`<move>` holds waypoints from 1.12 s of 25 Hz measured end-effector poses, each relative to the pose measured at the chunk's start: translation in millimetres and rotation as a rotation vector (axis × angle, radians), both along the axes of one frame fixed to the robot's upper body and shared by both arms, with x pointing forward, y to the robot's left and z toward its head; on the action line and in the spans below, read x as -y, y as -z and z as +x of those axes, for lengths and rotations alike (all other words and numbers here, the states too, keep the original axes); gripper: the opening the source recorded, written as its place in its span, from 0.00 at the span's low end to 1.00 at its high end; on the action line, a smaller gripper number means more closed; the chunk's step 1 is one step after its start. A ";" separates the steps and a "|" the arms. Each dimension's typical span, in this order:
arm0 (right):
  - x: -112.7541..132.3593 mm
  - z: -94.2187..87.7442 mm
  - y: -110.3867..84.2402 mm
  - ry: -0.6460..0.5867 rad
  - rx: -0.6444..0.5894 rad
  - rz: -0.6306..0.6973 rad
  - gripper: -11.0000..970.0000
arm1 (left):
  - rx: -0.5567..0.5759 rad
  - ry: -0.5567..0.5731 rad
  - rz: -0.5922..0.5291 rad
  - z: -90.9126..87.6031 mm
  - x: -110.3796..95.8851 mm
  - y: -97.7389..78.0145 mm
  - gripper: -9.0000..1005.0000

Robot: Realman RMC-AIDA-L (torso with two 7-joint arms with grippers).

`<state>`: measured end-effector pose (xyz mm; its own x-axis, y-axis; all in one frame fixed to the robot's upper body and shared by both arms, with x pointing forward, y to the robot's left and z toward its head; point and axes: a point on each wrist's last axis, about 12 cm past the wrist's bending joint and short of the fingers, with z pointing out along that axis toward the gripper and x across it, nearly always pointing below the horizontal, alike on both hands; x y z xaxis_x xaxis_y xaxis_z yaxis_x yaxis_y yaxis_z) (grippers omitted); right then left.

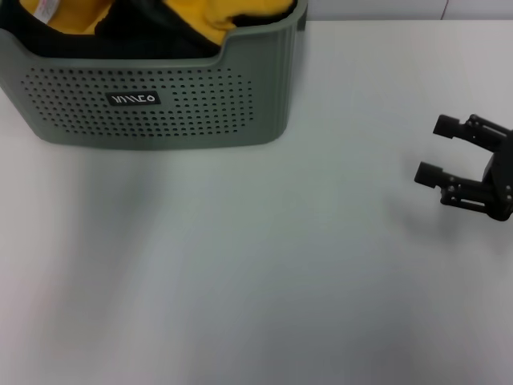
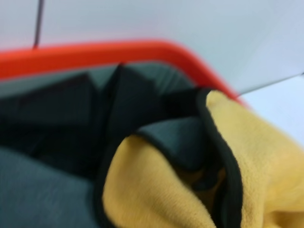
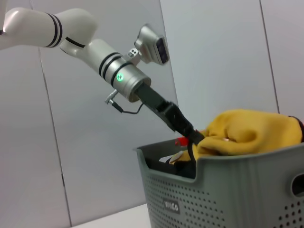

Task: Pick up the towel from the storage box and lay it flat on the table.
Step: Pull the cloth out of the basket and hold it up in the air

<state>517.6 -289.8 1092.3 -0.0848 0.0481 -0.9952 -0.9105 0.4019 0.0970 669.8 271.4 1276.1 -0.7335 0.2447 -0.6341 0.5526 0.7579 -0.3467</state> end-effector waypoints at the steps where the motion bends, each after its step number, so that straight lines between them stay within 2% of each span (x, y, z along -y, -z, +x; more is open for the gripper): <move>1: 0.5 -0.2 -0.3 0.002 0.002 0.003 0.86 | 0.019 0.013 -0.014 -1.5 -0.3 -5.1 0.05; 4: 3.5 -1.7 -2.2 0.008 0.010 0.019 0.86 | 0.078 0.049 -0.046 -6.1 -1.9 -20.0 0.05; 6: 5.8 -2.4 -3.8 0.014 0.019 0.029 0.86 | 0.184 0.106 -0.086 -15.9 -5.1 -42.4 0.05; 13: 11.0 -3.4 -7.6 0.024 0.036 0.044 0.86 | 0.432 0.189 -0.149 -33.7 -9.5 -81.7 0.04; 22: 27.1 -12.0 -12.7 0.058 0.071 0.084 0.86 | 0.549 0.284 -0.181 -31.7 2.3 -93.4 0.04; 26: 31.8 -13.9 -15.4 0.064 0.086 0.093 0.86 | 0.507 0.382 -0.249 -22.6 15.4 -89.6 0.04; 28: 34.6 -15.5 -16.4 0.064 0.089 0.099 0.86 | 0.459 0.470 -0.333 -14.9 23.5 -86.0 0.04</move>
<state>502.1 -324.3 1108.8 0.0103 0.1484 -0.9889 -0.8899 0.4523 0.0586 654.9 247.9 1362.1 -0.2418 0.2087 -0.9476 0.9380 0.3003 -0.1732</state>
